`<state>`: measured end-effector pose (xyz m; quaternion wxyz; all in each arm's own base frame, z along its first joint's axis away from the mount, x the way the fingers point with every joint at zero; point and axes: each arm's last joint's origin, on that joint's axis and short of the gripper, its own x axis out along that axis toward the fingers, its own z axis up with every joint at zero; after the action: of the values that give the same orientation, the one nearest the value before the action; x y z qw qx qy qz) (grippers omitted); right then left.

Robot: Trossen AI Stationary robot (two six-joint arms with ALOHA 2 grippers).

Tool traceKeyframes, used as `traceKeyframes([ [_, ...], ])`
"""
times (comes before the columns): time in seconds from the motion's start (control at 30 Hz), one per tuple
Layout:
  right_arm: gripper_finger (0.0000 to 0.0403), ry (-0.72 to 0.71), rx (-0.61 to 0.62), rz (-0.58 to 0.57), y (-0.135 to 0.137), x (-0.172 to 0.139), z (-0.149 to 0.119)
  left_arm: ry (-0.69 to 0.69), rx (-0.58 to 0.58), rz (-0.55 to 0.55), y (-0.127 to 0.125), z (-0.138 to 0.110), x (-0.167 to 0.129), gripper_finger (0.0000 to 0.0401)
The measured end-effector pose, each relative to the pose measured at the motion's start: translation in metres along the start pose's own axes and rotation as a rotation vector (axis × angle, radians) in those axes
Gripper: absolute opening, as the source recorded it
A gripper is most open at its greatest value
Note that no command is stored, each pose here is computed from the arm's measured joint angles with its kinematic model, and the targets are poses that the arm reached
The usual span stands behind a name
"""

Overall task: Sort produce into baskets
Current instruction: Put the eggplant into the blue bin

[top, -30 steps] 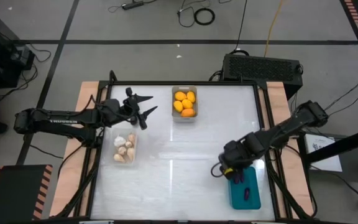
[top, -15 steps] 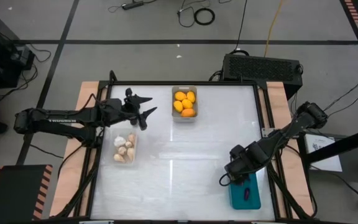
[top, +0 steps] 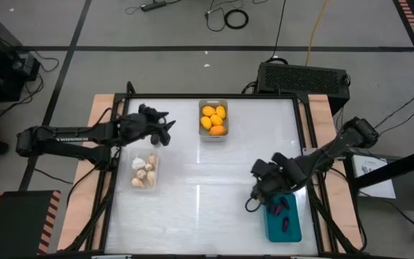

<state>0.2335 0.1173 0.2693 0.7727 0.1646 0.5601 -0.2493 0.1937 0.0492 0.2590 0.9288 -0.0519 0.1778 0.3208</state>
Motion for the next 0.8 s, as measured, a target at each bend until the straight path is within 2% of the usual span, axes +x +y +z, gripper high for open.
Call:
traceKeyframes([
  [0.27, 0.0176, -0.115, -0.122, -0.003, -0.008, 0.008, 0.031, 0.244, -0.114, 0.163, 0.024, -0.008, 0.002, 0.0226],
  [0.47, 0.0176, -0.227, -0.199, -0.021, -0.013, 0.012, 0.053, 0.467, -0.177, 0.299, 0.039, -0.029, 0.018, 0.0226],
  [0.6, 0.0176, -0.287, -0.265, 0.003, -0.014, 0.013, 0.066, 0.558, -0.217, 0.313, 0.043, -0.04, 0.033, 0.0226],
  [0.8, 0.0176, -0.301, -0.338, -0.013, -0.02, 0.015, 0.075, 0.604, -0.271, 0.331, 0.042, -0.049, 0.05, 0.0226],
])
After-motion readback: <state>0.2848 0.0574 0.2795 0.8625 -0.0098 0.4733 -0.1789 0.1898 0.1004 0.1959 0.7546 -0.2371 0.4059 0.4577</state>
